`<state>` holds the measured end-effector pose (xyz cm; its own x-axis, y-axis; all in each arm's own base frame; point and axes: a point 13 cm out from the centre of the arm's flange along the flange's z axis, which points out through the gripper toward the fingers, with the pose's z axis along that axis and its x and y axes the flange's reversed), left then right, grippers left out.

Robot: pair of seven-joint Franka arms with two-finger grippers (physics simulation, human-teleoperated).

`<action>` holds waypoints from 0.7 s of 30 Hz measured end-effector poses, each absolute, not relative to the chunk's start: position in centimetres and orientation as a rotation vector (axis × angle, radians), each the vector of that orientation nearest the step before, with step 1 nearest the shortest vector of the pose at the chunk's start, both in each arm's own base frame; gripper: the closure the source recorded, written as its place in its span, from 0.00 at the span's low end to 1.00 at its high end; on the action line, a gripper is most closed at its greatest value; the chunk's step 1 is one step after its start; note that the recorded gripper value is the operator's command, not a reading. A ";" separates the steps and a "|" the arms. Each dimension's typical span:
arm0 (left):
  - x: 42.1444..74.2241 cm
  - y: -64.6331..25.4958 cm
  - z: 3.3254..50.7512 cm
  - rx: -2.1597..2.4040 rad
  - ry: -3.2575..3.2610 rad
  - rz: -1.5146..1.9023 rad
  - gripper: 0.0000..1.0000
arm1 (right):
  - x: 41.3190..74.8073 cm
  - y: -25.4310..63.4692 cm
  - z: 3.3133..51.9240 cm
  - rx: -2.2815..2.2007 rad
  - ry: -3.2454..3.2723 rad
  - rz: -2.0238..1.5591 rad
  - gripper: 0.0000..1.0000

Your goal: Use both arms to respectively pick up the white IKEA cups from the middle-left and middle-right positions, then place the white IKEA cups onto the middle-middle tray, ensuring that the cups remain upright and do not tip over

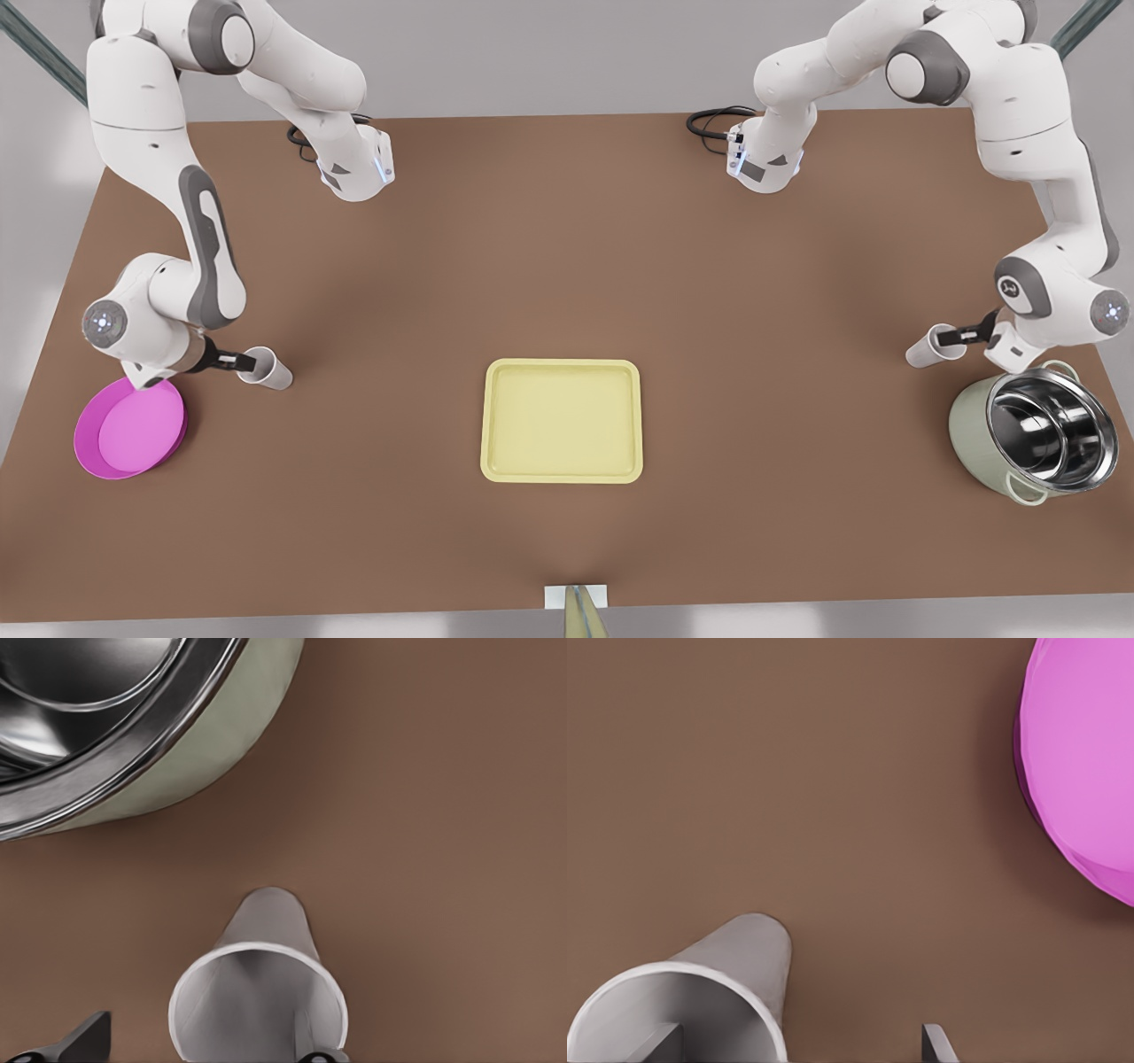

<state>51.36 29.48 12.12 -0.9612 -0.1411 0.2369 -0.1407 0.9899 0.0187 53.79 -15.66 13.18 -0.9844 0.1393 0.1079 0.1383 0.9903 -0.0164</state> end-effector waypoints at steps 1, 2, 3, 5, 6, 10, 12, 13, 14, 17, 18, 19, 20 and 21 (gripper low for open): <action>51.5 29.6 11.7 0.197 -2.899 -0.002 0.00 | 53.5 -15.6 12.9 -0.208 -3.026 0.013 0.00; 51.6 29.6 11.4 0.186 -2.904 -0.003 0.00 | 53.2 -15.6 12.6 -0.204 -3.024 0.012 0.00; 51.6 29.7 11.1 0.176 -2.908 -0.003 0.00 | 53.0 -15.5 12.1 -0.199 -3.022 0.012 0.00; 51.9 29.7 10.9 0.162 -2.919 0.001 0.40 | 52.7 -15.4 11.4 -0.189 -3.019 0.011 0.00; 52.0 29.7 10.9 0.157 -2.925 0.004 0.43 | 52.7 -15.3 11.1 -0.184 -3.019 0.011 0.00; 52.3 29.8 10.9 0.139 -2.938 0.009 0.55 | 52.8 -15.2 10.1 -0.168 -3.022 0.013 0.00; 52.5 29.4 10.8 0.119 -2.940 0.014 0.56 | 53.1 -15.4 9.4 -0.163 -3.022 0.015 0.00; 52.6 29.3 10.7 0.109 -2.940 0.016 0.57 | 53.2 -15.5 9.1 -0.162 -3.022 0.016 0.02; 52.7 29.1 10.6 0.100 -2.941 0.017 0.63 | 53.2 -15.5 8.9 -0.160 -3.023 0.017 0.09; 52.8 28.9 10.7 0.078 -2.943 0.018 0.72 | 53.6 -15.5 9.1 -0.151 -3.031 0.017 0.42; 53.0 28.7 10.7 0.068 -2.944 0.019 0.72 | 53.8 -15.5 9.2 -0.147 -3.035 0.017 0.46; 53.1 28.5 10.8 0.056 -2.945 0.018 0.72 | 53.9 -15.4 9.4 -0.143 -3.038 0.018 0.48; 53.5 28.0 11.1 0.040 -2.951 0.018 0.72 | 54.0 -15.2 9.5 -0.136 -3.040 0.018 0.52; 53.8 27.4 11.7 0.024 -2.958 0.021 0.75 | 54.0 -15.1 9.5 -0.130 -3.041 0.018 0.56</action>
